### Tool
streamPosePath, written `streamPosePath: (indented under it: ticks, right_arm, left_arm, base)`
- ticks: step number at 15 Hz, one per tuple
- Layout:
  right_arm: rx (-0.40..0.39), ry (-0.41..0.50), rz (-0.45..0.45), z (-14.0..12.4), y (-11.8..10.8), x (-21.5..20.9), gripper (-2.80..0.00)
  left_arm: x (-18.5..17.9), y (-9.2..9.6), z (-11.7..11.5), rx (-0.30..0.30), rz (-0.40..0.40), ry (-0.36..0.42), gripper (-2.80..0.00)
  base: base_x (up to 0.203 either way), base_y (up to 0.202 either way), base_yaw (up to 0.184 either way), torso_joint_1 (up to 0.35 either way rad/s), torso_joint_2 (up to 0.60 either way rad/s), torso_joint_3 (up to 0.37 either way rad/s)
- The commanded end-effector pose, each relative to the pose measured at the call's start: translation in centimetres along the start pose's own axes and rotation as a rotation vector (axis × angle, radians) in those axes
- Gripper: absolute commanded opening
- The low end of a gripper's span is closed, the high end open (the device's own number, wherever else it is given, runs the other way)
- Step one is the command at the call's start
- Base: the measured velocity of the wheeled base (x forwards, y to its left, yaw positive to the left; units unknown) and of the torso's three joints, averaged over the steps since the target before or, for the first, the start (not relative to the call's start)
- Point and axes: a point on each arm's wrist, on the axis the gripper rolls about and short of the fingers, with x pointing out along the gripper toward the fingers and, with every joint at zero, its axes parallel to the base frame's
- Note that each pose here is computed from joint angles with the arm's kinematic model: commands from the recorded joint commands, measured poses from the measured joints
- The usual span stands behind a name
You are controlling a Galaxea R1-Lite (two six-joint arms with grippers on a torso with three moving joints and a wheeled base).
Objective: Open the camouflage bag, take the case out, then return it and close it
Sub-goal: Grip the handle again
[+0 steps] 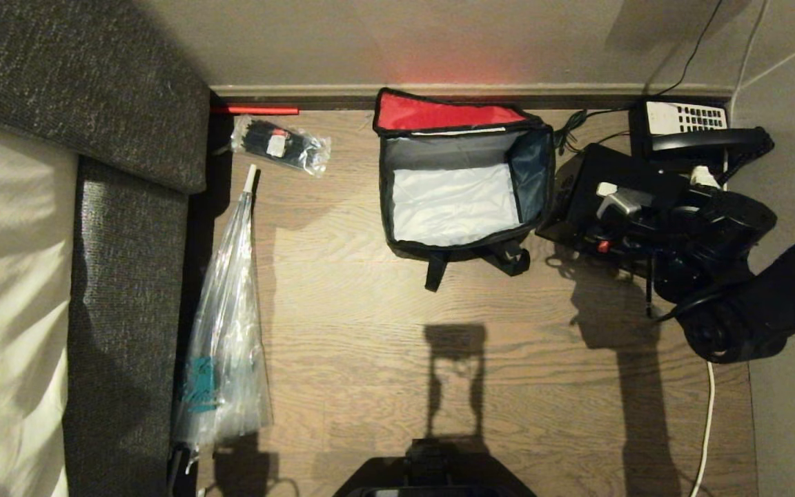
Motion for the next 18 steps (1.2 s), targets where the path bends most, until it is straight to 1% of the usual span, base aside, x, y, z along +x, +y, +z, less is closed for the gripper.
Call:
streamPosePath:
  ticks: [1, 2, 3, 4, 5, 6, 8, 9, 10, 11, 12, 15, 16, 17, 18]
  right_arm:
    - [0.017, -0.010, -0.023, -0.6, -2.4, -1.3, 0.00]
    - [0.025, -0.013, -0.023, -1.1, -3.1, -2.0, 0.00]
    - [0.035, -0.014, -0.023, -1.7, -3.9, -2.7, -1.59]
    - [0.050, -0.014, -0.031, -2.2, -4.9, -3.4, -2.80]
    - [0.070, -0.011, -0.042, -3.0, -6.1, -4.2, -2.80]
    - [0.107, -0.003, -0.055, -3.7, -7.2, -5.1, -2.80]
    - [0.208, 0.020, -0.085, -5.2, -9.5, -6.9, -2.80]
    - [0.256, 0.042, -0.090, -5.9, -10.3, -7.7, -2.80]
    - [0.320, 0.062, -0.091, -6.6, -10.9, -8.5, -2.80]
    - [0.403, 0.075, -0.069, -7.3, -11.1, -9.4, -2.80]
    - [0.469, 0.086, -0.031, -8.0, -11.1, -10.3, -2.80]
    - [0.637, 0.147, 0.132, -9.6, -9.6, -12.4, -2.80]
    - [0.680, 0.169, 0.163, -9.8, -9.3, -12.7, -2.80]
    - [0.694, 0.182, 0.188, -10.1, -8.9, -13.1, -2.80]
    - [0.682, 0.192, 0.224, -10.4, -8.4, -13.9, -2.80]
  left_arm:
    - [0.0, 0.0, 0.0, 0.000, 0.000, 0.000, -2.80]
    - [0.0, 0.0, 0.0, 0.000, 0.000, 0.002, -2.80]
    - [0.0, 0.0, 0.0, 0.000, 0.000, 0.000, -2.80]
    - [0.0, 0.0, 0.0, 0.000, 0.000, 0.000, -2.80]
    - [0.0, 0.0, 0.0, 0.000, 0.000, 0.000, -2.80]
    - [0.0, 0.0, 0.0, 0.000, 0.000, 0.000, -2.80]
    - [0.0, 0.0, 0.0, 0.000, 0.000, 0.000, -2.80]
    - [0.0, 0.0, 0.0, 0.000, 0.000, 0.000, -2.80]
    - [0.0, 0.0, 0.0, 0.000, 0.000, 0.000, -2.80]
    - [0.0, 0.0, 0.0, 0.000, 0.000, 0.000, -2.80]
    - [0.0, 0.0, 0.0, 0.000, 0.000, 0.000, -2.80]
    - [0.0, 0.0, 0.0, 0.000, 0.000, -0.001, -2.80]
    - [0.0, 0.0, 0.0, 0.000, 0.000, 0.000, -2.80]
    - [0.0, 0.0, 0.0, 0.000, 0.000, -0.001, -2.80]
    - [0.0, 0.0, 0.0, 0.000, 0.000, 0.000, -2.80]
  base:
    - [0.000, 0.000, 0.000, 0.000, 0.00, 0.000]
    - [0.000, 0.000, 0.000, 0.000, 0.00, 0.000]
    - [0.000, 0.000, 0.000, 0.000, 0.00, 0.000]
    - [0.000, 0.000, 0.000, 0.000, 0.00, 0.000]
    - [0.000, 0.000, 0.000, 0.000, 0.00, 0.000]
    - [0.000, 0.000, 0.000, 0.000, 0.00, 0.000]
    - [0.000, 0.000, 0.000, 0.000, 0.00, 0.000]
    - [0.000, 0.000, 0.000, 0.000, 0.00, 0.000]
    - [0.000, 0.000, 0.000, 0.000, 0.00, 0.000]
    - [0.000, 0.000, 0.000, 0.000, 0.00, 0.000]
    - [0.000, 0.000, 0.000, 0.000, 0.00, 0.000]
    - [0.000, 0.000, 0.000, 0.000, 0.00, 0.000]
    - [0.000, 0.000, 0.000, 0.000, 0.00, 0.000]
    - [0.000, 0.000, 0.000, 0.000, 0.00, 0.000]
    - [0.000, 0.000, 0.000, 0.000, 0.00, 0.000]
